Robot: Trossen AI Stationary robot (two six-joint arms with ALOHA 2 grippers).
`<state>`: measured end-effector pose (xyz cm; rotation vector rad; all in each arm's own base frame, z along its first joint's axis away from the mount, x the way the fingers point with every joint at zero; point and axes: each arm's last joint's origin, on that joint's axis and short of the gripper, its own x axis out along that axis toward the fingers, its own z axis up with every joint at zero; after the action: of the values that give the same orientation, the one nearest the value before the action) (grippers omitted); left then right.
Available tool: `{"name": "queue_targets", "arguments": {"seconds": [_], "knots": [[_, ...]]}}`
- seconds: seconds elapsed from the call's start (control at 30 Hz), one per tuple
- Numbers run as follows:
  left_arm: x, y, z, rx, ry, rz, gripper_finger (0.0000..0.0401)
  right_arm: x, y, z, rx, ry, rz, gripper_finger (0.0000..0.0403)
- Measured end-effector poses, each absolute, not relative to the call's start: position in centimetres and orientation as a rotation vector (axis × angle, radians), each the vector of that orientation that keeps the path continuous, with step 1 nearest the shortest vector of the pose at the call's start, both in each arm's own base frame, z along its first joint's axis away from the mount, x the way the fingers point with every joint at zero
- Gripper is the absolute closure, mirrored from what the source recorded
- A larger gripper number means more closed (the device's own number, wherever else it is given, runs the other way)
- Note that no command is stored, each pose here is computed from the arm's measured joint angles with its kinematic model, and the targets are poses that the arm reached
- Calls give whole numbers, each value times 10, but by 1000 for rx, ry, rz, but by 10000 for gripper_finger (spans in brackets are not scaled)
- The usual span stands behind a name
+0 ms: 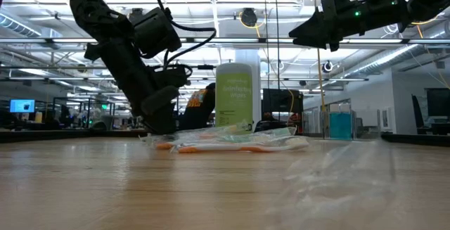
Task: Pick & Place toothbrushing station
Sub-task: Put the orange toothbrush into the transparent organizer
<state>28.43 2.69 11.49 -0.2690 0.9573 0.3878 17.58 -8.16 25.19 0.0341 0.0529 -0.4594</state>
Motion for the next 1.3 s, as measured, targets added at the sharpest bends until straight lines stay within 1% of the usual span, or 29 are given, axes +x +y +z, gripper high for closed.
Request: {"name": "queue_targets", "arguments": {"seconds": [0.13, 0.17, 0.27, 0.4, 0.5, 0.6, 0.7, 0.8, 0.93, 1.13, 1.3], "knots": [[280, 27, 129, -245, 928, 380, 371, 176, -82, 252, 34, 53, -459, 191], [280, 27, 135, -232, 902, 379, 379, 176, -82, 252, 34, 53, -459, 191], [277, 28, 157, -186, 811, 418, 378, 176, -82, 252, 34, 53, -460, 191], [272, 27, 186, -62, 679, 474, 365, 176, -82, 252, 34, 53, -460, 191], [272, 28, 211, 44, 526, 513, 374, 176, -82, 252, 34, 55, -460, 191], [278, 31, 232, 158, 355, 482, 378, 178, -83, 249, 37, 66, -455, 191], [286, 37, 246, 232, 183, 369, 378, 184, -85, 245, 58, 66, -453, 191], [295, 48, 247, 240, 69, 275, 375, 193, -87, 241, 78, 46, -402, 191], [305, 62, 237, 208, -24, 220, 372, 207, -86, 241, 59, -38, -253, 189], [320, 68, 211, 171, -60, 142, 377, 226, -77, 238, 26, -154, -158, 174], [332, 67, 198, 158, -22, 129, 369, 232, -71, 242, 11, -255, -123, 164]]}}
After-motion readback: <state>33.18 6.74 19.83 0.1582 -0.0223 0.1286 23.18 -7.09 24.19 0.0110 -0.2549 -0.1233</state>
